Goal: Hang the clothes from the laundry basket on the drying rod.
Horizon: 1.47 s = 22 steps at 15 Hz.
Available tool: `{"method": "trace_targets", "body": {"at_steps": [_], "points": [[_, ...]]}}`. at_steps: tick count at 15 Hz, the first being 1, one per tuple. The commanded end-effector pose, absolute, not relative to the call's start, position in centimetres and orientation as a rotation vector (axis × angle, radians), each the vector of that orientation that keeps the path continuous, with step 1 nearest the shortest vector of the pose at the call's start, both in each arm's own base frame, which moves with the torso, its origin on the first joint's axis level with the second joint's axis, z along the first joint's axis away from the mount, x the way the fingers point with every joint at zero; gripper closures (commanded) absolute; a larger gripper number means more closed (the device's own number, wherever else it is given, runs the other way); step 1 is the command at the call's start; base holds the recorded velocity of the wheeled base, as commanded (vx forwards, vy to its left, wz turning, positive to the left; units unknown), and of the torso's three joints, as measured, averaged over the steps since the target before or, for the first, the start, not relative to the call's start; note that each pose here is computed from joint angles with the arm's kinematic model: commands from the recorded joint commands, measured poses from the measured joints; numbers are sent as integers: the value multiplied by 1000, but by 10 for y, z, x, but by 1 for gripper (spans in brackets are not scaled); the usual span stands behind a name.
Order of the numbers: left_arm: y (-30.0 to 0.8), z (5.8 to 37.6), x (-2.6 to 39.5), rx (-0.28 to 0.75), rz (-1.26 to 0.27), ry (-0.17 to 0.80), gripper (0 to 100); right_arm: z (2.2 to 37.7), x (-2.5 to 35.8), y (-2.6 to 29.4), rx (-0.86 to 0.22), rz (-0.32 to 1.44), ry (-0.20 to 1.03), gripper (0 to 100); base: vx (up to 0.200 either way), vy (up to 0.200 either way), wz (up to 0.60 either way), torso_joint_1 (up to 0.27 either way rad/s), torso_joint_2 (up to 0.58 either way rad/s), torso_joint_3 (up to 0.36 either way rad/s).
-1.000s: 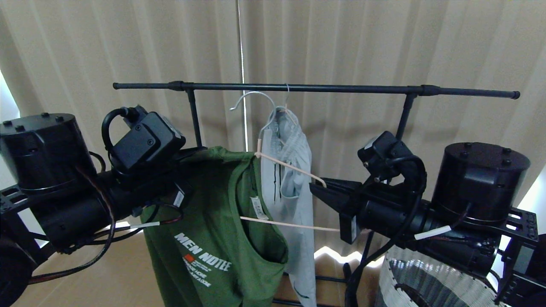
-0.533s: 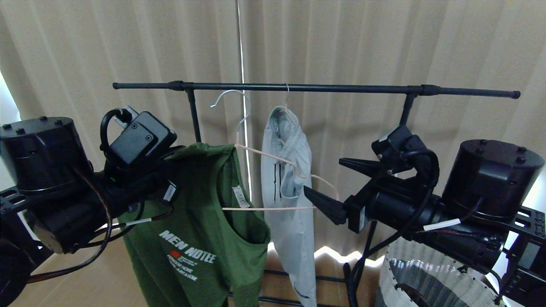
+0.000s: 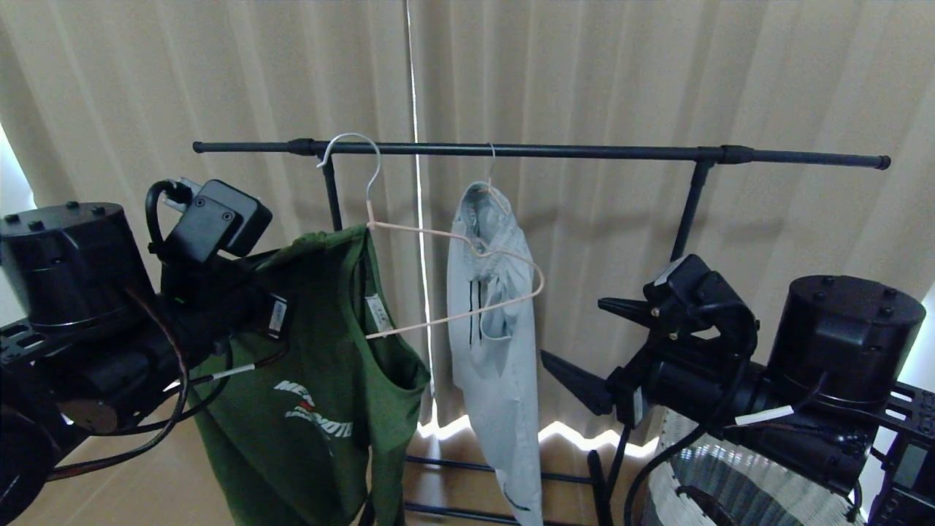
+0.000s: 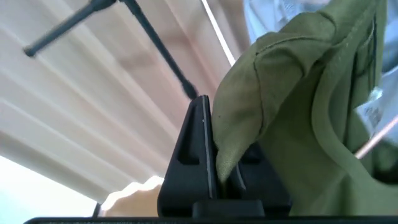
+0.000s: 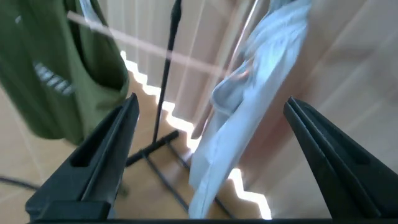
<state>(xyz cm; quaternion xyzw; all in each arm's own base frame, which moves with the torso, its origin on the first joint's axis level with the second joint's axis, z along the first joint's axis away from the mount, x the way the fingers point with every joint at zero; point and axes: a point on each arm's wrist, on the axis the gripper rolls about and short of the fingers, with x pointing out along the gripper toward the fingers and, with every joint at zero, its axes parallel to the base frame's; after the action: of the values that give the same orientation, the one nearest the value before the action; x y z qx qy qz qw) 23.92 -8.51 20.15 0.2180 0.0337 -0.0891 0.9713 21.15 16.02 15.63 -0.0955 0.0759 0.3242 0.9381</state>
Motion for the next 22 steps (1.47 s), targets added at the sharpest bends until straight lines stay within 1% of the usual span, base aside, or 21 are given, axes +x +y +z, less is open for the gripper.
{"method": "trace_targets", "body": {"at_steps": [1, 3, 4, 7, 11, 17, 20, 22], "points": [[-90, 204, 238, 388, -200, 57, 100, 148, 206, 166, -202, 697, 185, 0, 0, 0, 0, 0, 0, 0], [-98, 208, 237, 332, -225, 35, 100, 144, 203, 176, -201, 730, 202, 0, 0, 0, 0, 0, 0, 0], [-104, 211, 235, 285, -243, 8, 100, 138, 200, 186, -205, 767, 217, 0, 0, 0, 0, 0, 0, 0], [-112, 216, 230, 270, -277, -32, 100, 128, 206, 208, -183, 797, 171, 0, 0, 0, 0, 0, 0, 0], [-124, 219, 223, 265, -326, -56, 100, 124, 226, 228, -179, 766, 147, 0, 0, 0, 0, 0, 0, 0], [-129, 227, 218, 253, -351, -87, 100, 111, 239, 241, -185, 762, 163, 0, 0, 0, 0, 0, 0, 0], [-130, 232, 214, 251, -358, -106, 100, 104, 241, 239, -190, 745, 180, 0, 0, 0, 0, 0, 0, 0], [-127, 233, 214, 250, -346, -111, 100, 103, 237, 231, -201, 678, 185, 0, 0, 0, 0, 0, 0, 0]]}}
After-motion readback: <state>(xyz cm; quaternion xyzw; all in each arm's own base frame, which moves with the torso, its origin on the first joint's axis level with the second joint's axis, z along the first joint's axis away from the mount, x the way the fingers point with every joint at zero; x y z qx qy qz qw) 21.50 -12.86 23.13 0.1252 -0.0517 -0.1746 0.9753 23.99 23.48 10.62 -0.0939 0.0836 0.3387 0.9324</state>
